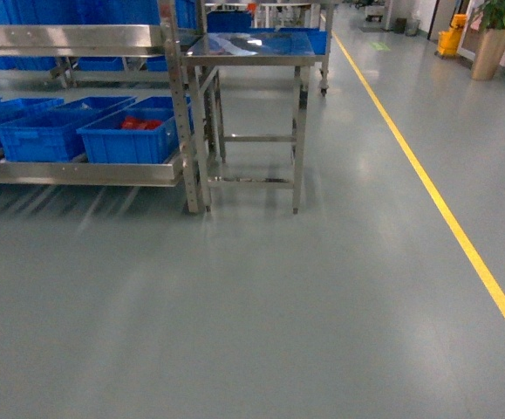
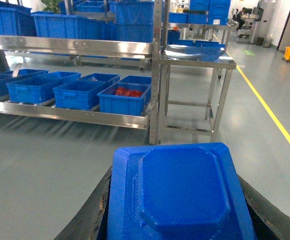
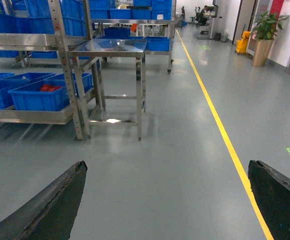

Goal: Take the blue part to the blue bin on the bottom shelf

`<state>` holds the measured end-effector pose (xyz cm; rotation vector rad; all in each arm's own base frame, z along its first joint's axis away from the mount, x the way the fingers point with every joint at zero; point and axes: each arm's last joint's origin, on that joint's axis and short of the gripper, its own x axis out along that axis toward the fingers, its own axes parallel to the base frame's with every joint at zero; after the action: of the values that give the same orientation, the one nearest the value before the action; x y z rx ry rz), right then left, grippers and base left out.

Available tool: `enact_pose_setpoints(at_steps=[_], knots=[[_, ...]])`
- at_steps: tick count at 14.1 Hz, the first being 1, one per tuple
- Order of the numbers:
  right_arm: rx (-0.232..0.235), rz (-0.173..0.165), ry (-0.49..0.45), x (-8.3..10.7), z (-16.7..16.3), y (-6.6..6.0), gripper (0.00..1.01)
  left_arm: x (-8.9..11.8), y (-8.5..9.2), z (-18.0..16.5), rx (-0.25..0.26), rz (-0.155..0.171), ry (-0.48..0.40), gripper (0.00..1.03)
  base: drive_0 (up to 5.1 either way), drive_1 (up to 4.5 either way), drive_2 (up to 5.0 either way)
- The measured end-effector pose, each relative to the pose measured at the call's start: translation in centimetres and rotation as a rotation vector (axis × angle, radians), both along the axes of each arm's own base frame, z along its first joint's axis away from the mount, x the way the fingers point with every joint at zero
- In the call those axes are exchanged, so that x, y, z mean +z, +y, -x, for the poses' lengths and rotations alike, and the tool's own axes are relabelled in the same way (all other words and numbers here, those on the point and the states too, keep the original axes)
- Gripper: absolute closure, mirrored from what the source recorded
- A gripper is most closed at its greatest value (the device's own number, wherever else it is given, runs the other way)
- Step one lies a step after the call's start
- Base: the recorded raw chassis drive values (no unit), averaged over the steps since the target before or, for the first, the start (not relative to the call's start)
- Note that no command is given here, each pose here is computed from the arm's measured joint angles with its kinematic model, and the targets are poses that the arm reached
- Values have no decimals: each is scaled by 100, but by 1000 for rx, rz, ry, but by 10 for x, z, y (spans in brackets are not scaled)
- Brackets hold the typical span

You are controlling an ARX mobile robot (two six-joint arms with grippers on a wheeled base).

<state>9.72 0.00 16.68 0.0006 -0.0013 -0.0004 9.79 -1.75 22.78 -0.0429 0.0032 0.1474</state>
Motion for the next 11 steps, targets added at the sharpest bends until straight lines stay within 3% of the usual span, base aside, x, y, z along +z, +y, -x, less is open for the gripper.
enact_pose_setpoints(at_steps=[11], knots=[[0,0,-2,0,0,0,3,0,0,0,0,0,-1,59,-7,414,-427]])
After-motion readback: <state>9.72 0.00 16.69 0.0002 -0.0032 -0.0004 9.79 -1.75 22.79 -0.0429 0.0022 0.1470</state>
